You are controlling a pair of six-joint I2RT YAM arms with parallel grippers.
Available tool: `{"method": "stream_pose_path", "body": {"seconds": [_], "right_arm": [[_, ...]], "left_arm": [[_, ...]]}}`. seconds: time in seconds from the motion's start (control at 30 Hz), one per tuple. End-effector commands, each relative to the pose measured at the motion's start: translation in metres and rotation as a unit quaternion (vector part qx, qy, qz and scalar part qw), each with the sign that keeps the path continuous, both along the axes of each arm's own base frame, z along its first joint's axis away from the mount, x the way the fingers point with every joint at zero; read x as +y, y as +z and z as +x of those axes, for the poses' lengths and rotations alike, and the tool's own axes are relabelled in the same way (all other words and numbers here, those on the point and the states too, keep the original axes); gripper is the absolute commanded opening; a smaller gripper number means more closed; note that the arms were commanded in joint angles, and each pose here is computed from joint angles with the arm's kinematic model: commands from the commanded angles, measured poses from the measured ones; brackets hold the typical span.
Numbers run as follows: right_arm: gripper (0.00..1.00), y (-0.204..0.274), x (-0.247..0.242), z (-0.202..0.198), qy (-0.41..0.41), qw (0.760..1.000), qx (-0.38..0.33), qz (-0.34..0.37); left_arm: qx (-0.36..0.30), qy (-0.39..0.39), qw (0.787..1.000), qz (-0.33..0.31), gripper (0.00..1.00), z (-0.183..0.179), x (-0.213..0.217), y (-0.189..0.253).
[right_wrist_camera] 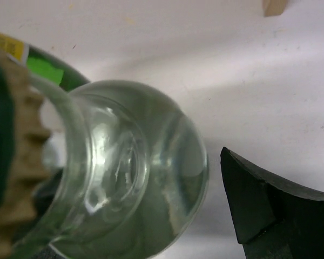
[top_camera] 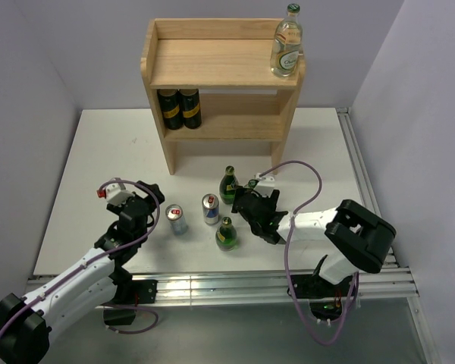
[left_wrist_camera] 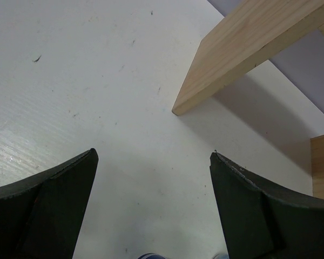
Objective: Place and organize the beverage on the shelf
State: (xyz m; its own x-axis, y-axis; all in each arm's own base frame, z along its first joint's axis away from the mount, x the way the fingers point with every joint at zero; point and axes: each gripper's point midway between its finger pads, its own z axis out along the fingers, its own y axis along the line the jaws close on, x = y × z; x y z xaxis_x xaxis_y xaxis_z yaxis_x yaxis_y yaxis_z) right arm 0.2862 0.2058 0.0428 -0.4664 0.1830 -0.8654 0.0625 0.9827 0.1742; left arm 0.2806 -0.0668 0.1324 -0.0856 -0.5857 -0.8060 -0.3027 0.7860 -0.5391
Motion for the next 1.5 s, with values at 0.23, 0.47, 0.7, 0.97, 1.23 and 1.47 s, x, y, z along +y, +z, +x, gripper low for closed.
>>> {"method": "stream_pose_path", "body": {"seconds": [0.23, 0.47, 0.7, 0.97, 1.23, 1.47], "right_arm": [[0.92, 0.038, -0.01, 0.037, -0.083, 0.992, -0.09, 0.02], [0.47, 0.024, -0.004, 0.039, -0.072, 0.994, -0.077, 0.012], [0.0, 0.033, 0.002, 0.038, -0.063, 0.996, -0.065, 0.014], [0.0, 0.156, 0.005, 0.03, -0.051, 0.991, -0.111, 0.044], [0.0, 0.321, 0.012, 0.034, -0.012, 0.979, -0.19, 0.069], [0.0, 0.447, 0.011, 0.041, -0.004, 0.96, -0.272, 0.063]], "left_arm": [[-0.017, -0.008, 1.0, -0.006, 0.91, 0.002, -0.004, 0.007], [-0.016, -0.007, 1.0, -0.005, 0.91, 0.001, -0.004, 0.006], [-0.018, -0.008, 1.0, -0.006, 0.91, 0.001, -0.004, 0.006], [-0.017, -0.008, 1.0, -0.005, 0.92, 0.002, -0.004, 0.006], [-0.017, -0.011, 1.0, -0.004, 0.92, 0.002, -0.005, 0.008], [-0.019, -0.011, 1.0, -0.004, 0.92, 0.0, -0.004, 0.008]]}}
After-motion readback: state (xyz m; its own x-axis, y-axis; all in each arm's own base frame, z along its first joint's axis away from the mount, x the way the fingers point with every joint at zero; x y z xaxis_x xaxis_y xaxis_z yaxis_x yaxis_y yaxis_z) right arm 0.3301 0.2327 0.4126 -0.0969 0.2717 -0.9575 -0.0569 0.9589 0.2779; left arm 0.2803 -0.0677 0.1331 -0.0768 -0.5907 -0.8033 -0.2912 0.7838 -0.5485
